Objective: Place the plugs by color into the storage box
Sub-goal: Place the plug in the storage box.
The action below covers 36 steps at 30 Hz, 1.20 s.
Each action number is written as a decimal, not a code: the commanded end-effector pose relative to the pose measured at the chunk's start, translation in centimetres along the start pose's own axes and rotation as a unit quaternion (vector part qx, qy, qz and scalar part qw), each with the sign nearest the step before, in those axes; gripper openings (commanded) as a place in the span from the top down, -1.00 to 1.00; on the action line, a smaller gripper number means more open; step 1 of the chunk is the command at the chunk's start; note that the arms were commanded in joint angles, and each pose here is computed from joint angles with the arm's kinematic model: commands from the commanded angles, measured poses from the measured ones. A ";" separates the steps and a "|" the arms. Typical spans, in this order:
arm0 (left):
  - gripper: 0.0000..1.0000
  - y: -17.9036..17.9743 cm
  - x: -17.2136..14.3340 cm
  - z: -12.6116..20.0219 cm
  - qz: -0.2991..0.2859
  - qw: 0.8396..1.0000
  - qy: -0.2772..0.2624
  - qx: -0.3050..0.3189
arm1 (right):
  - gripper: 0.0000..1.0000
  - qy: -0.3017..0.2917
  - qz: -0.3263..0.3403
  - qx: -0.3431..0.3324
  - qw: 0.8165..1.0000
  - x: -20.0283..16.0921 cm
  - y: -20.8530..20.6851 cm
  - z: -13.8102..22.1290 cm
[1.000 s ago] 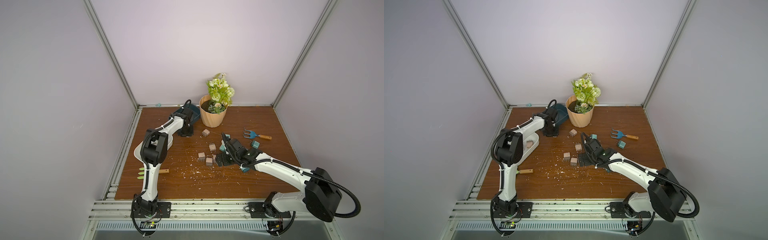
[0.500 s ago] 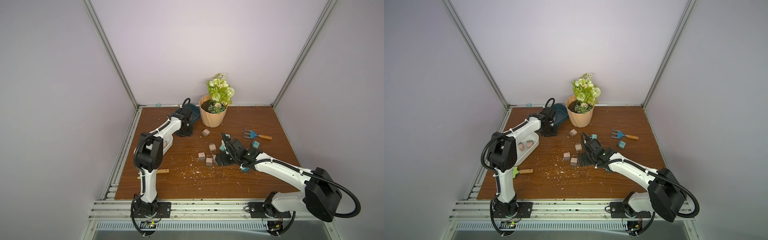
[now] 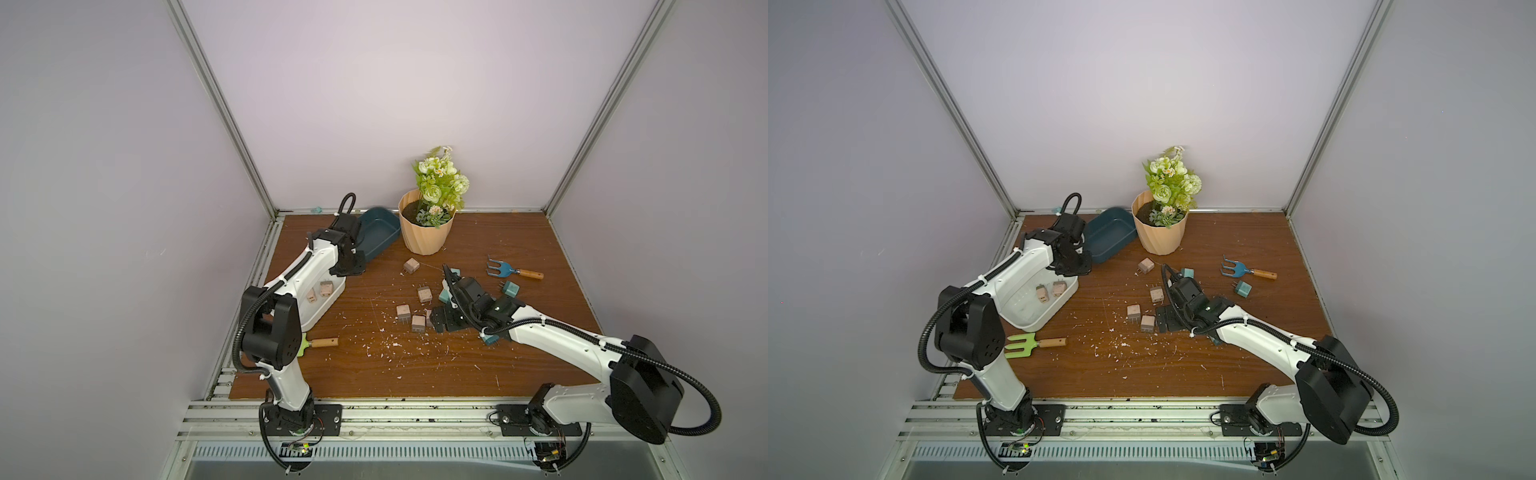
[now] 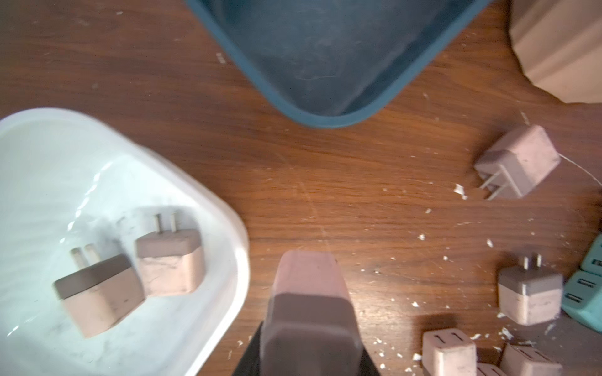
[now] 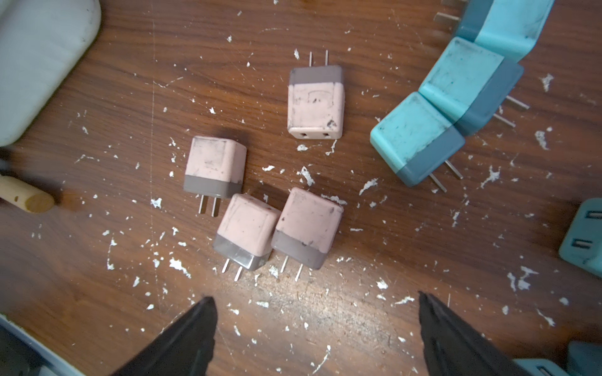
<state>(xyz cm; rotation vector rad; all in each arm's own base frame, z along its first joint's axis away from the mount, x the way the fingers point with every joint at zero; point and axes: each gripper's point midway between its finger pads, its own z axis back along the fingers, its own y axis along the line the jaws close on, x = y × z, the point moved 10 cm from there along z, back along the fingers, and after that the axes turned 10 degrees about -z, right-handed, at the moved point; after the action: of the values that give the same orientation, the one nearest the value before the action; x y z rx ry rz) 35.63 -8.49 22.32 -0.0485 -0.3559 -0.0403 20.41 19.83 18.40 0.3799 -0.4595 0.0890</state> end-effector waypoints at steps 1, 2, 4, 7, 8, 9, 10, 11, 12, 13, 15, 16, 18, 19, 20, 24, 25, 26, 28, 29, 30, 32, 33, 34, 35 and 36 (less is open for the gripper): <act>0.79 3.4 -1.0 0.4 0.029 0.999 0.016 0.030 | -0.97 -0.009 0.007 0.006 1.000 0.5 0.3 -0.1; 0.79 4.4 -1.2 0.4 0.039 0.998 0.019 0.035 | -0.97 -0.009 0.007 0.006 1.000 0.5 0.3 -0.1; 0.79 6.1 -1.7 0.2 0.058 0.997 0.026 0.044 | -0.97 -0.009 0.008 0.007 1.000 0.5 0.3 -0.2; 0.79 8.7 -2.5 -0.2 0.086 0.994 0.038 0.062 | -0.97 -0.007 0.009 0.009 1.000 0.5 0.4 -0.3; 0.80 9.4 -2.8 -0.5 0.094 0.992 0.045 0.067 | -0.97 -0.006 0.009 0.009 1.000 0.5 0.4 -0.4; 0.80 10.1 -3.0 -0.7 0.101 0.991 0.049 0.071 | -0.97 -0.006 0.009 0.010 1.000 0.4 0.4 -0.4; 0.80 10.7 -3.2 -0.9 0.108 0.990 0.053 0.077 | -0.97 -0.006 0.009 0.011 1.000 0.5 0.4 -0.4; 0.80 11.3 -3.4 -1.1 0.115 0.988 0.058 0.084 | -0.97 -0.005 0.009 0.011 1.000 0.4 0.4 -0.4; 0.80 11.8 -3.6 -1.3 0.122 0.986 0.062 0.091 | -0.97 -0.005 0.008 0.011 1.000 0.4 0.3 -0.5; 0.80 12.3 -3.9 -1.5 0.131 0.984 0.066 0.101 | -0.97 -0.005 0.008 0.011 1.000 0.3 0.3 -0.5; 0.81 13.3 -4.5 -1.9 0.148 0.979 0.073 0.118 | -0.97 -0.004 0.007 0.010 1.000 0.3 0.3 -0.5; 0.82 13.9 -4.8 -2.2 0.161 0.976 0.076 0.123 | -0.97 -0.004 0.007 0.010 1.000 0.3 0.3 -0.5; 0.82 14.8 -5.4 -2.8 0.183 0.972 0.079 0.122 | -0.97 -0.004 0.005 0.011 1.000 0.2 0.2 -0.5; 0.83 15.2 -5.7 -3.2 0.192 0.970 0.083 0.124 | -0.97 -0.004 0.005 0.011 1.000 0.2 0.2 -0.5; 0.83 15.5 -6.0 -3.6 0.198 0.968 0.086 0.124 | -0.97 -0.004 0.004 0.011 1.000 0.2 0.2 -0.6; 0.84 16.1 -6.4 -5.5 0.210 0.963 0.104 0.135 | -0.97 -0.002 0.004 0.010 1.000 0.1 0.2 -0.7; 0.84 16.2 -6.4 -6.0 0.211 0.962 0.108 0.139 | -0.97 -0.003 0.003 0.010 1.000 0.2 0.2 -0.7; 0.84 16.4 -6.4 -6.4 0.216 0.960 0.111 0.142 | -0.97 -0.002 0.004 0.009 1.000 0.1 0.2 -0.7; 0.84 16.5 -6.5 -7.1 0.221 0.957 0.113 0.147 | -0.97 -0.001 0.003 0.009 1.000 0.1 0.2 -0.7; 0.84 16.6 -6.5 -7.5 0.225 0.956 0.114 0.149 | -0.97 -0.001 0.002 0.008 1.000 0.1 0.1 -0.7; 0.84 16.6 -6.6 -7.9 0.228 0.955 0.114 0.152 | -0.97 -0.001 0.002 0.008 1.000 0.1 0.2 -0.6; 0.83 16.7 -6.9 -8.8 0.234 0.952 0.120 0.155 | -0.97 -0.001 0.002 0.007 1.000 0.1 0.1 -0.5; 0.80 16.7 -7.1 -9.2 0.237 0.951 0.125 0.155 | -0.97 -0.001 0.001 0.006 1.000 0.1 0.1 -0.5; 0.72 16.7 -7.2 -9.5 0.240 0.950 0.130 0.153 | -0.97 -0.001 0.001 0.004 1.000 0.1 0.1 -0.4; 0.65 16.6 -7.4 -9.8 0.242 0.949 0.135 0.151 | -0.97 -0.002 0.001 0.004 1.000 0.1 0.0 -0.3; 0.58 16.6 -7.5 -9.9 0.245 0.948 0.136 0.149 | -0.97 -0.003 0.000 0.003 1.000 0.1 0.0 -0.3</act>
<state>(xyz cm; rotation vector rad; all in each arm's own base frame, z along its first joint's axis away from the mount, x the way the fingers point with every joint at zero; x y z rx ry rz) 33.40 7.47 12.65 0.1555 -0.1374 0.4484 20.69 20.14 18.04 0.3828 -0.4599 0.0973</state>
